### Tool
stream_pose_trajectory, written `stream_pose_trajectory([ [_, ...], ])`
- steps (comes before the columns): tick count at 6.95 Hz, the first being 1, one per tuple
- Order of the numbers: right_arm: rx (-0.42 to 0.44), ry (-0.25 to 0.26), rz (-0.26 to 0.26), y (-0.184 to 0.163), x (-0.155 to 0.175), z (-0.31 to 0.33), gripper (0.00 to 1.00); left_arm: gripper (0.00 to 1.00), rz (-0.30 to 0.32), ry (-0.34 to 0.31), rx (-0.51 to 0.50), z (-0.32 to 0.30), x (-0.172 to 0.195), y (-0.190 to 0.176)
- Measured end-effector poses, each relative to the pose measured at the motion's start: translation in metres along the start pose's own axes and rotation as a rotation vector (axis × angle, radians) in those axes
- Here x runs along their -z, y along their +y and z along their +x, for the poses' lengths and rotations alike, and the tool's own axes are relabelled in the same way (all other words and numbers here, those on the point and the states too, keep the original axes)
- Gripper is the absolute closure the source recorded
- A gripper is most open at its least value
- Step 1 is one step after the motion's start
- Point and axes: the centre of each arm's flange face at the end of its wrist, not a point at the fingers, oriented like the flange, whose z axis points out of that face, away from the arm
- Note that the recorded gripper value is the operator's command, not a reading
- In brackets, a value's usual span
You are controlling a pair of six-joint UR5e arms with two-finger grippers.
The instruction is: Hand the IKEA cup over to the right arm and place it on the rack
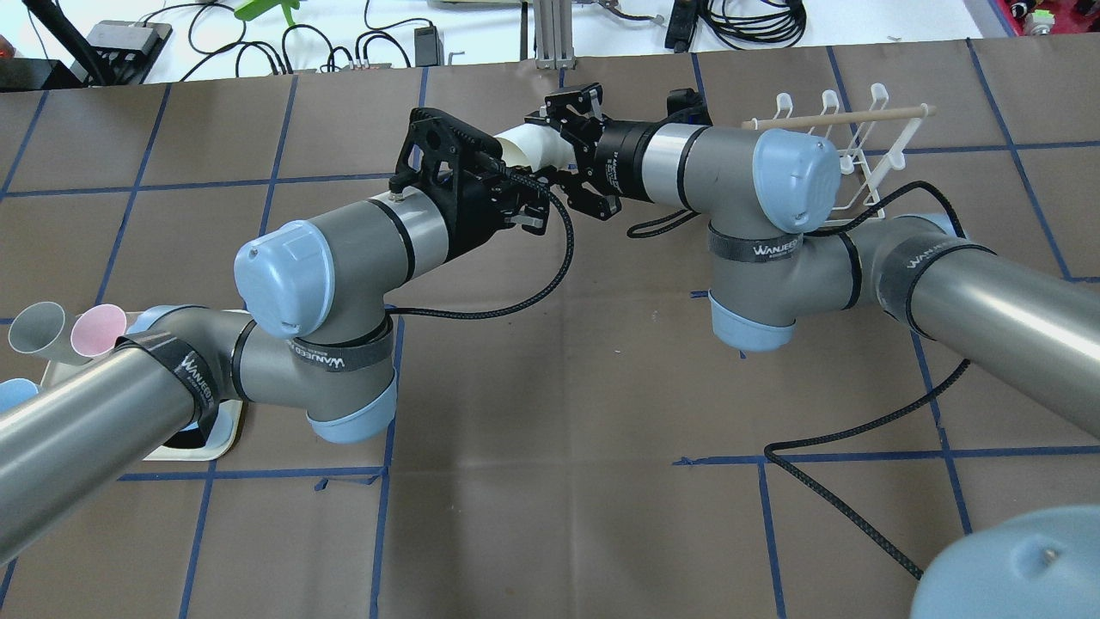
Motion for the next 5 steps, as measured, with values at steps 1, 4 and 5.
stream_pose_trajectory([
  [1,-0.001,0.000,0.000,-0.001,0.000,0.000,0.51,0.01,0.001,0.000,0.023,0.000,0.001,-0.001],
  [4,0.003,-0.005,0.001,-0.002,0.001,-0.002,0.53,0.01,0.005,-0.021,0.053,-0.006,0.010,0.000],
  [5,0.010,-0.016,0.008,-0.007,0.003,-0.008,0.54,0.01,0.003,-0.048,0.069,-0.015,0.020,0.004],
])
